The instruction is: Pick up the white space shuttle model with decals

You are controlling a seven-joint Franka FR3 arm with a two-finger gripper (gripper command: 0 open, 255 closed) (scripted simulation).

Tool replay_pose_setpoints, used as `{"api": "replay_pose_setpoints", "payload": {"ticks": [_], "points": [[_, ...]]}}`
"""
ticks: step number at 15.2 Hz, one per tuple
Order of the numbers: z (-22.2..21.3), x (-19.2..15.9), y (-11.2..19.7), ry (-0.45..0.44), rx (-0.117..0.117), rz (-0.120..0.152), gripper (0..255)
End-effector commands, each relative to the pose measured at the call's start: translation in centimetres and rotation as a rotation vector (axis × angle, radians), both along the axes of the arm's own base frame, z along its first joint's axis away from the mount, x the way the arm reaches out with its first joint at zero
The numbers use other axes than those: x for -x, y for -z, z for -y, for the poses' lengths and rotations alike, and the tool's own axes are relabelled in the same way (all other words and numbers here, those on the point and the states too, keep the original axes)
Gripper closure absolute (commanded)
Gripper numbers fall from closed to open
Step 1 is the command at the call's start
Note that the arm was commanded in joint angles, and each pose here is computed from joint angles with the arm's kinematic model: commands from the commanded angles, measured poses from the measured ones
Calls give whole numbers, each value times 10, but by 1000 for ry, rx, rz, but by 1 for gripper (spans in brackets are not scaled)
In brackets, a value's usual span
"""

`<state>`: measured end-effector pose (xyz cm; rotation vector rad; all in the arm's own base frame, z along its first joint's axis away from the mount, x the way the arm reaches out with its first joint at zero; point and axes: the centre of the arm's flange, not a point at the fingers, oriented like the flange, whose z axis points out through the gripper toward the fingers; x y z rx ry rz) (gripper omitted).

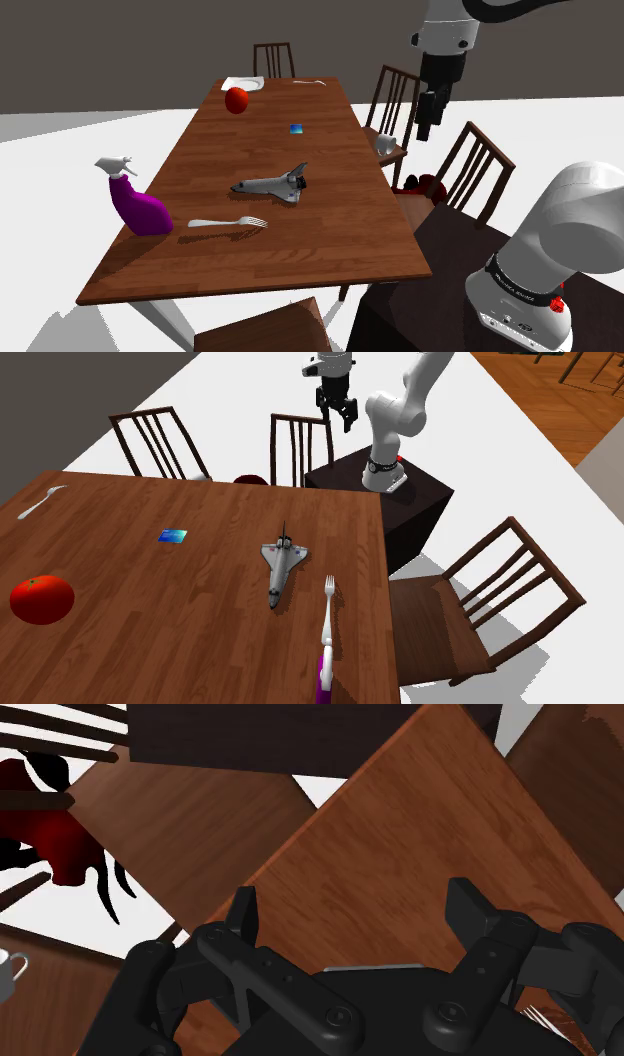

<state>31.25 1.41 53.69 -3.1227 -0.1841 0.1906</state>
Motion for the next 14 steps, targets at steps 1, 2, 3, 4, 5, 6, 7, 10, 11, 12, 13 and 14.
{"api": "replay_pose_setpoints", "payload": {"ticks": [1,2,3,4,5,6,7,10,11,12,13,14], "points": [[0,0,0,0,0,0,0],[-3,-10,6,-22,1,6,0],[-5,-21,13,-43,1,12,0],[-8,-31,19,-65,2,18,0],[-11,-41,25,-86,3,24,0],[-15,-52,32,-108,4,30,0],[-18,-62,38,-130,4,36,0],[-31,-92,56,-194,7,54,0],[-35,-102,62,-216,7,60,0],[-40,-112,67,-238,8,67,0],[-45,-122,73,-259,9,73,0],[-50,-132,79,-281,10,79,0]]}}
